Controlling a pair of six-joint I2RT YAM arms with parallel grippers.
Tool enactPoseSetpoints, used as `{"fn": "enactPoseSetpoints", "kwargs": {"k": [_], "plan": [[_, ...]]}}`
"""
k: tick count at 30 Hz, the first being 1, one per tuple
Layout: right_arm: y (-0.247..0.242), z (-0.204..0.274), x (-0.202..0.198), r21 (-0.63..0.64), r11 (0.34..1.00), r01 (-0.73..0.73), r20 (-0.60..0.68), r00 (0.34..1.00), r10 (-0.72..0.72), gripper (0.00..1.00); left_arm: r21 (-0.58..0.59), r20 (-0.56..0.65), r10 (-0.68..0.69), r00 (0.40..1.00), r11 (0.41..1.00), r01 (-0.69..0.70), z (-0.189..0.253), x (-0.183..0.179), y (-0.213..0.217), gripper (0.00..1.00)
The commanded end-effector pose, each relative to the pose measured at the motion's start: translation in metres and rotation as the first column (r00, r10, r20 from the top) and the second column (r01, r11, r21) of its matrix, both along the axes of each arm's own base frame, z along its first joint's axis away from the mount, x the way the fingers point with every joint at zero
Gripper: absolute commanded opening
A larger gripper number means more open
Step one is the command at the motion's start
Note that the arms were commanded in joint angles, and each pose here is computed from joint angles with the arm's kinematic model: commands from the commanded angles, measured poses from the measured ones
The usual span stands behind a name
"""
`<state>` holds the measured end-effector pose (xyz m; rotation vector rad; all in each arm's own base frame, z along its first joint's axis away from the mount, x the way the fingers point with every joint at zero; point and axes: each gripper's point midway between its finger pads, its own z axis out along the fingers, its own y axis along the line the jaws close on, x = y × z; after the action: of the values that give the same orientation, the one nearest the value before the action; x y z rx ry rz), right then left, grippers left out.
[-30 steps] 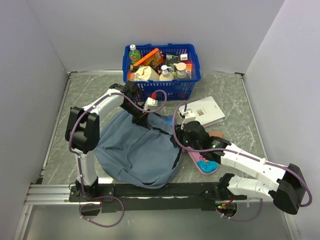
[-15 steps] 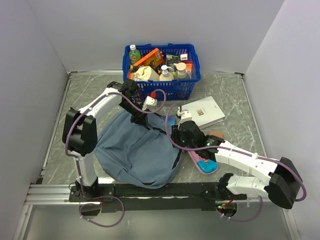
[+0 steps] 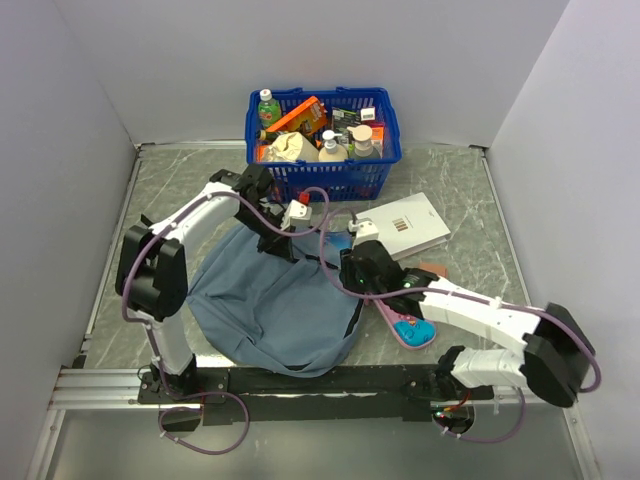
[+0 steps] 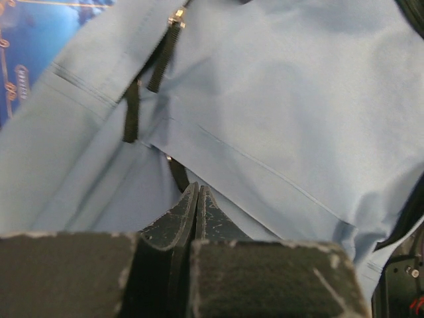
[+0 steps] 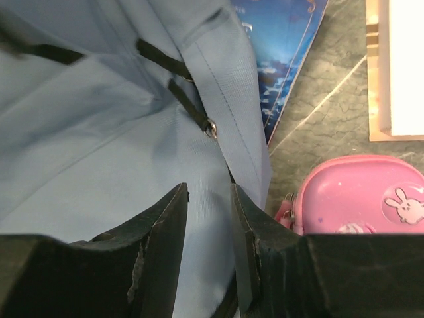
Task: Pack the student bag
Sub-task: Unzip the student bag at the center of the board.
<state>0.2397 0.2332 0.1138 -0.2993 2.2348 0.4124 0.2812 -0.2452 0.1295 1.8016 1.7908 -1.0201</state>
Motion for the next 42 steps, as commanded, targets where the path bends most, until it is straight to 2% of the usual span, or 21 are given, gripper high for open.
{"fn": "enactPoseSetpoints", "kwargs": {"k": [1,5,8,13,17,22,27,28,29,31,42], "plan": [[0.016,0.009,0.024,-0.043,0.999,-0.012,0.060,0.998,0.015,0.39,-0.035,0.056,-0.012,0.998,0.999,0.014,0.020,-0.013,0.002,0.01],[0.014,-0.009,0.039,-0.159,0.987,0.020,0.050,0.999,-0.012,0.46,-0.026,0.058,0.000,0.998,1.000,0.002,0.015,-0.022,0.008,0.01],[0.015,-0.007,0.047,-0.182,0.983,0.035,0.066,0.998,-0.023,0.47,-0.019,0.059,-0.003,0.998,1.000,0.004,0.016,-0.026,0.011,0.01],[0.021,-0.009,0.052,-0.183,0.982,0.032,0.060,0.998,-0.021,0.45,-0.024,0.066,0.006,0.998,1.000,-0.004,0.017,-0.029,0.013,0.01],[0.032,-0.004,0.051,-0.116,0.993,0.010,0.062,0.998,-0.002,0.45,-0.031,0.064,0.012,0.998,0.999,-0.010,0.019,-0.031,0.012,0.01],[0.037,-0.019,0.057,-0.151,0.989,-0.003,0.019,1.000,0.005,0.34,-0.033,0.078,0.012,0.997,0.999,-0.010,0.025,-0.034,0.015,0.01],[0.039,-0.033,0.057,-0.172,0.985,-0.027,0.007,1.000,0.029,0.29,-0.028,0.110,0.020,0.994,0.999,-0.017,0.031,-0.035,0.019,0.01],[0.037,-0.035,0.058,-0.182,0.983,-0.016,0.006,1.000,0.017,0.23,-0.024,0.110,0.020,0.994,1.000,-0.017,0.030,-0.036,0.020,0.01],[0.036,-0.034,0.060,-0.186,0.983,0.003,0.008,1.000,-0.001,0.09,-0.022,0.112,0.019,0.993,1.000,-0.017,0.031,-0.037,0.022,0.01],[0.025,-0.043,0.063,-0.233,0.972,0.039,-0.013,0.999,-0.043,0.01,-0.007,0.103,0.013,0.995,1.000,-0.012,0.029,-0.041,0.025,0.01],[-0.007,-0.056,0.086,-0.271,0.944,0.189,-0.078,0.973,-0.217,0.00,0.046,0.050,0.024,0.998,0.999,-0.026,0.012,-0.068,0.055,0.01]]}}
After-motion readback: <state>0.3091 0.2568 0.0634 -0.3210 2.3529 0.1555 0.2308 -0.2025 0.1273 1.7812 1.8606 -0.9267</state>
